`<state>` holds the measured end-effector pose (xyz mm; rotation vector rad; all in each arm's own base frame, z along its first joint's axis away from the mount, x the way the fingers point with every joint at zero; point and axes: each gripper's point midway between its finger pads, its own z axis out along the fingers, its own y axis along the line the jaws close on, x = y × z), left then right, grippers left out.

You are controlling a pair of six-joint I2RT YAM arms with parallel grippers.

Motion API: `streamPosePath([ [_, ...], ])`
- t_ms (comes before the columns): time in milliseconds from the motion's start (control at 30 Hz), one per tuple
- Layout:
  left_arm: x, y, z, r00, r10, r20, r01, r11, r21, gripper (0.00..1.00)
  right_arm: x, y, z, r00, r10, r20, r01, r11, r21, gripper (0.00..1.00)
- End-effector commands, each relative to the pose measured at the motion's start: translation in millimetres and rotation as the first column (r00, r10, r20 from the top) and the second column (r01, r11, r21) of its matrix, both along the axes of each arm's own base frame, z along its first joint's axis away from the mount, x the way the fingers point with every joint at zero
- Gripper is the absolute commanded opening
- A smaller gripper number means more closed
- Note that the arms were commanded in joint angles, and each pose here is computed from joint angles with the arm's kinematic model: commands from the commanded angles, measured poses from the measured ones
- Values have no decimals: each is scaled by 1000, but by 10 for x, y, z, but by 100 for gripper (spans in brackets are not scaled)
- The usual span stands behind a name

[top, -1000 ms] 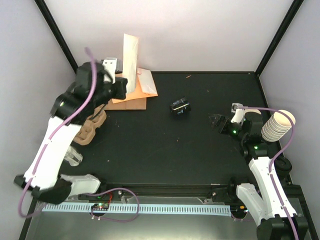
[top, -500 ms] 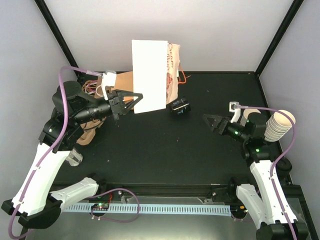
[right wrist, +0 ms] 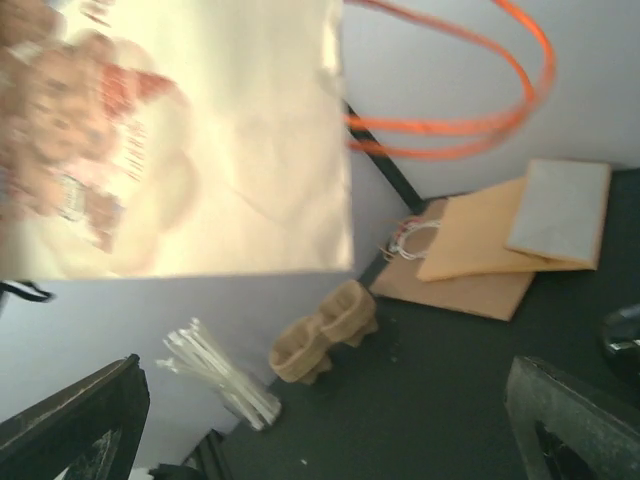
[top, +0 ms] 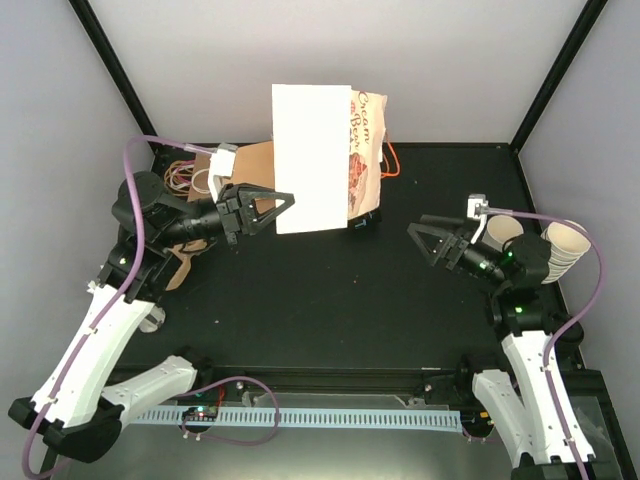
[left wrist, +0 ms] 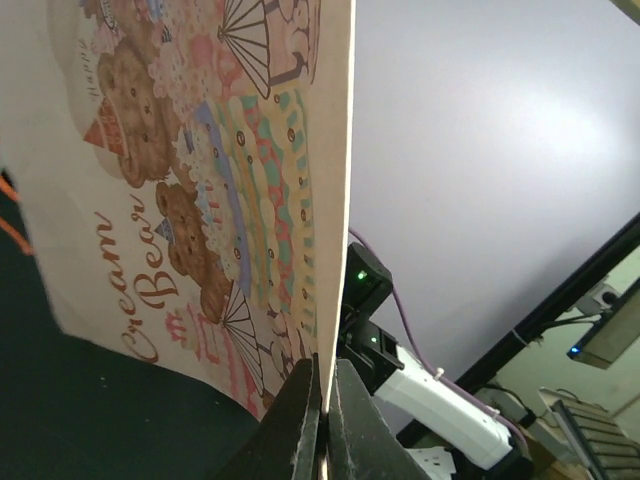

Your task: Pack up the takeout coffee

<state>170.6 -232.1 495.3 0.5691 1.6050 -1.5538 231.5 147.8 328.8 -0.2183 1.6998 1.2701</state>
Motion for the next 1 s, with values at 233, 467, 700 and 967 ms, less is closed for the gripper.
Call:
streamPosePath([
  [233, -239, -26, 253, 982, -163, 98, 172, 980, -98, 2, 262, 46, 434, 997, 46, -63, -34, 985, 170, 100],
  [467, -392, 3, 318, 969, -213, 122, 226, 968, -108, 2, 470, 5, 695, 994, 35, -101, -4, 954, 299, 92],
  [700, -531, 35, 386, 955, -253, 155, 272, 955, -116, 2, 611, -13, 873, 991, 16, -130, 28, 943, 330, 87],
  [967, -648, 63, 435, 939, -287, 189, 312, 942, -120, 2, 736, 171, 764, 980, 49, -193, 15, 947, 320, 78],
])
